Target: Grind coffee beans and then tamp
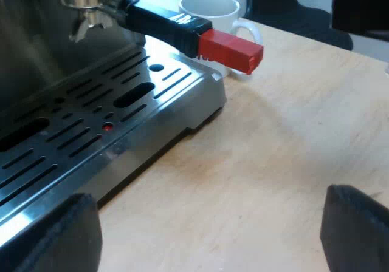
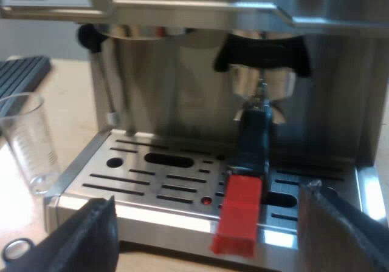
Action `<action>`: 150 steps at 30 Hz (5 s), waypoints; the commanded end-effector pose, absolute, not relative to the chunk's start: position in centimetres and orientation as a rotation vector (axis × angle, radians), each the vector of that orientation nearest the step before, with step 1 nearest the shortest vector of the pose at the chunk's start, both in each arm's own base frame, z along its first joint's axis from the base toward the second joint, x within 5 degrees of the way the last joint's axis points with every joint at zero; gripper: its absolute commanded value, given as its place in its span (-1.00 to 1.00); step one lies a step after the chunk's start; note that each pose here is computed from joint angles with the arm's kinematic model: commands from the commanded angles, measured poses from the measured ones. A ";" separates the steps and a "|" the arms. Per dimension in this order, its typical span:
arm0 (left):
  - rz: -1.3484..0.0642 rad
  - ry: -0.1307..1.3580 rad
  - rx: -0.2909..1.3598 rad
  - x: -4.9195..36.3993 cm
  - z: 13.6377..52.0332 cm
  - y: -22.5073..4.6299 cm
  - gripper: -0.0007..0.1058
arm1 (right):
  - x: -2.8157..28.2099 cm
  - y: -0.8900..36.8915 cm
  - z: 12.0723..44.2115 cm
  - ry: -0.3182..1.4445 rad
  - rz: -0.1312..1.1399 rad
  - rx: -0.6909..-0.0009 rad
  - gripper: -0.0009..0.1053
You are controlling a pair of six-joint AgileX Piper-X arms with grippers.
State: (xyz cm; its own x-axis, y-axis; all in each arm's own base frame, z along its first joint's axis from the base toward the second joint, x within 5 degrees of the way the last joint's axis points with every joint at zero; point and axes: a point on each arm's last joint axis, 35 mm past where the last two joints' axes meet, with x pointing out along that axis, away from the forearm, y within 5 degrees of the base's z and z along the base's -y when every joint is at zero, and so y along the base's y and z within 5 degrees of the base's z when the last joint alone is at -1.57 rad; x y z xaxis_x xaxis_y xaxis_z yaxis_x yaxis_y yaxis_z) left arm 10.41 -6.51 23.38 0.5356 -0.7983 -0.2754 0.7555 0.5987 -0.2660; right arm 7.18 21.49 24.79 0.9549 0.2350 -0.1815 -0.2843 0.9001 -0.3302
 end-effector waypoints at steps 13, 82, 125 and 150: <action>-1.015 0.367 -0.168 10.2 24.7 -6.8 0.63 | 8.6 21.3 29.9 0.442 0.336 -0.299 0.23; -1.024 0.339 -0.134 12.7 24.2 -7.9 0.65 | 22.6 23.9 24.5 1.035 0.347 -0.279 0.15; -1.021 0.366 -0.137 12.6 23.9 -7.8 0.65 | 22.3 23.4 23.6 1.050 0.285 -0.280 -0.47; -1.021 0.366 -0.137 12.6 23.9 -7.8 0.65 | 22.3 23.4 23.6 1.049 0.288 -0.286 -0.98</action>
